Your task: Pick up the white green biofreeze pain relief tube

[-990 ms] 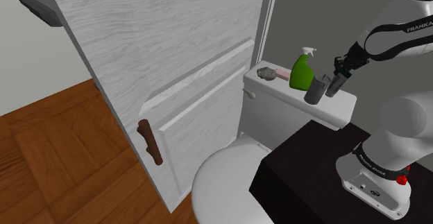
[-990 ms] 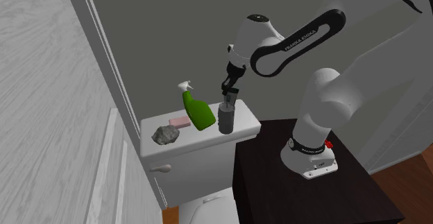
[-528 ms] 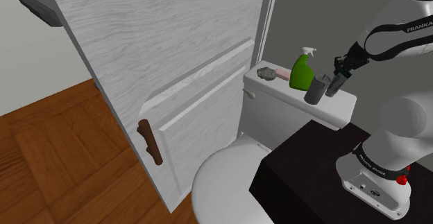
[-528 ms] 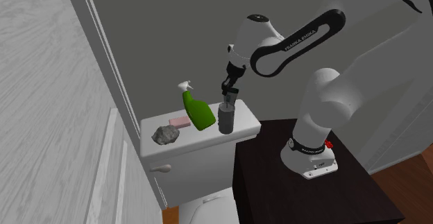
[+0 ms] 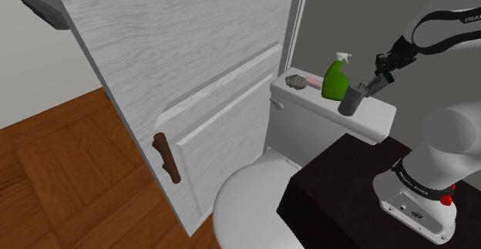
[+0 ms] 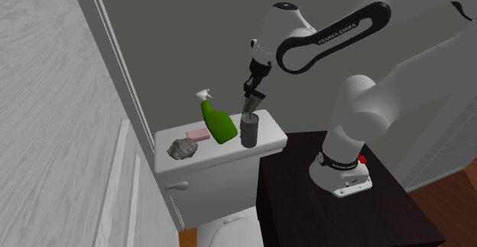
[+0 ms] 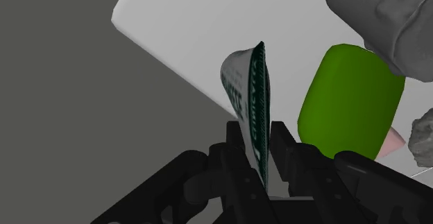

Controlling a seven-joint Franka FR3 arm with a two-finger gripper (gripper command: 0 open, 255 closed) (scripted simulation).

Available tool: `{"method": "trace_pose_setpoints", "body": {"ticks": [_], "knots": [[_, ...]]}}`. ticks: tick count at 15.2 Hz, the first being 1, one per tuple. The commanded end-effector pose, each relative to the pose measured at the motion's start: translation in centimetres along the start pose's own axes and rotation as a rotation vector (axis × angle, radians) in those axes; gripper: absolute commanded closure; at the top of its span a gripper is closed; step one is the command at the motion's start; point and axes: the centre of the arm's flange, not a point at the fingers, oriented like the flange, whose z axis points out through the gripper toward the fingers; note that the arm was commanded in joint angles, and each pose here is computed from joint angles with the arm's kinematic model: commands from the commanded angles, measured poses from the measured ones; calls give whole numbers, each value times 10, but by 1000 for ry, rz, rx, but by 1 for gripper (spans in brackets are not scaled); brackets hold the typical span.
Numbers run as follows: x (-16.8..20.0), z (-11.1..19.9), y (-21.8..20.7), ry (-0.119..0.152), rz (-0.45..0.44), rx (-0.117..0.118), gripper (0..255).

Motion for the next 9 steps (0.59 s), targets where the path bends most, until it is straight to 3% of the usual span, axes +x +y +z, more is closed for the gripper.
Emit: {"method": "trace_pose_setpoints", "body": {"ticks": [1, 9], "knots": [[2, -11, 1, 0, 0, 0, 255], [12, -41, 2, 0, 0, 0, 255]]}}
